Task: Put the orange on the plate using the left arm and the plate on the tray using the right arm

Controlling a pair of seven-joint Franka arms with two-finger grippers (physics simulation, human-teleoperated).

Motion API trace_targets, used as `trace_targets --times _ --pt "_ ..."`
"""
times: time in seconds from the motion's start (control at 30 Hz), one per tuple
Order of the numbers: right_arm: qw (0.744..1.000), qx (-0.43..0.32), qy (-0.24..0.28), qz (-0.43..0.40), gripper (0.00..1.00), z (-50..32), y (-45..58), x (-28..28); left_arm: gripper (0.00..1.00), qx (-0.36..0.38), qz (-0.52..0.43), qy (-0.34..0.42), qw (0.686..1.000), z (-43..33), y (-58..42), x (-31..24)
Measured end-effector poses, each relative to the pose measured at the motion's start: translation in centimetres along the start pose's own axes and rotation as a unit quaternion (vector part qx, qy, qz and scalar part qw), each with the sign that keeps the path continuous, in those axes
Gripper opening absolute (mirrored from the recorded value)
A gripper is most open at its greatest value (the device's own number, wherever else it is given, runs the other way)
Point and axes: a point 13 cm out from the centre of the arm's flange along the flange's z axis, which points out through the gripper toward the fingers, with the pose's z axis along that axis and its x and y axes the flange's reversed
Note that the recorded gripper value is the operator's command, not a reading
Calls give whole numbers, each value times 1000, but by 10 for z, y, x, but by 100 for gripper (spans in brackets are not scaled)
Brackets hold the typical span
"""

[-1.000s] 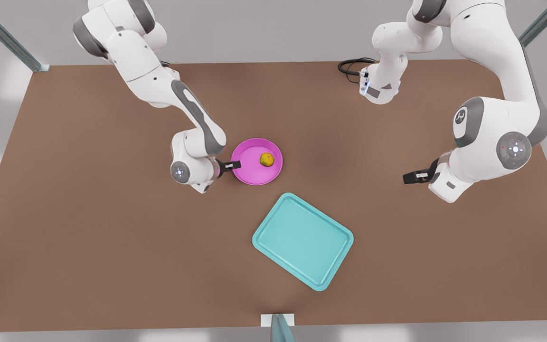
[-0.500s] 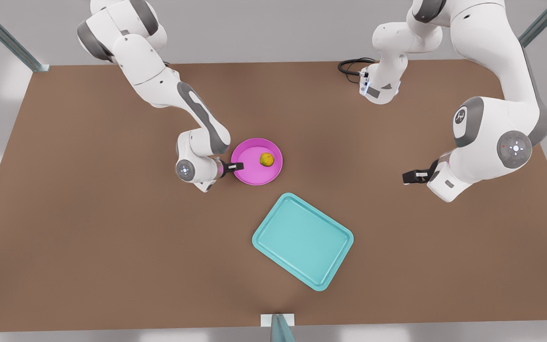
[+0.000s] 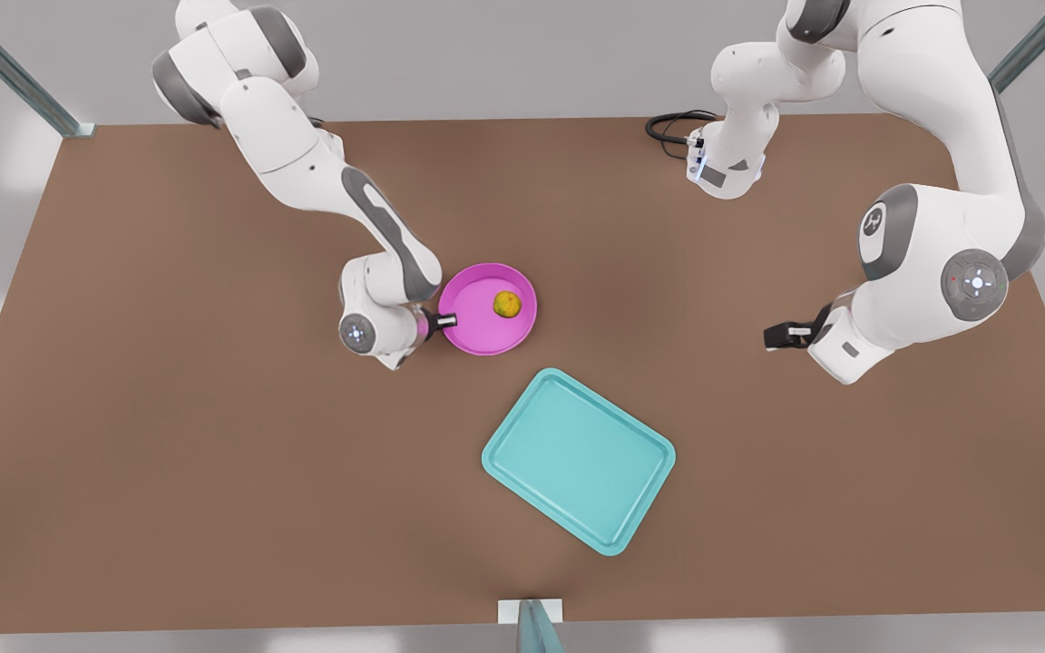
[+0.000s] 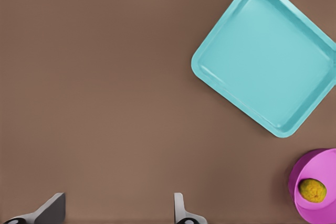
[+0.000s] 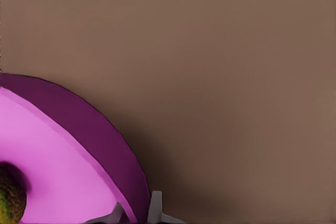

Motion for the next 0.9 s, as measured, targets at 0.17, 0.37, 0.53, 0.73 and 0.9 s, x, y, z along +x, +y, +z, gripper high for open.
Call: trace_targets --times 0.17,0.37,0.53,0.73,0.9 --pt "1000 -16 7 2 21 -23 2 -6 100 0 2 0 1000 0 0 0" --pt "999 -51 -15 -4 21 -89 17 -41 100 0 5 0 1000 0 0 0" --pt "994 -96 -51 -16 21 -158 33 -116 100 -1 6 0 1000 0 0 0" --pt "989 -125 -68 -34 21 -127 66 -190 100 0 7 2 1000 2 0 0" --pt "981 -152 -110 -48 21 -110 113 -220 100 -1 8 2 1000 1 1 0"
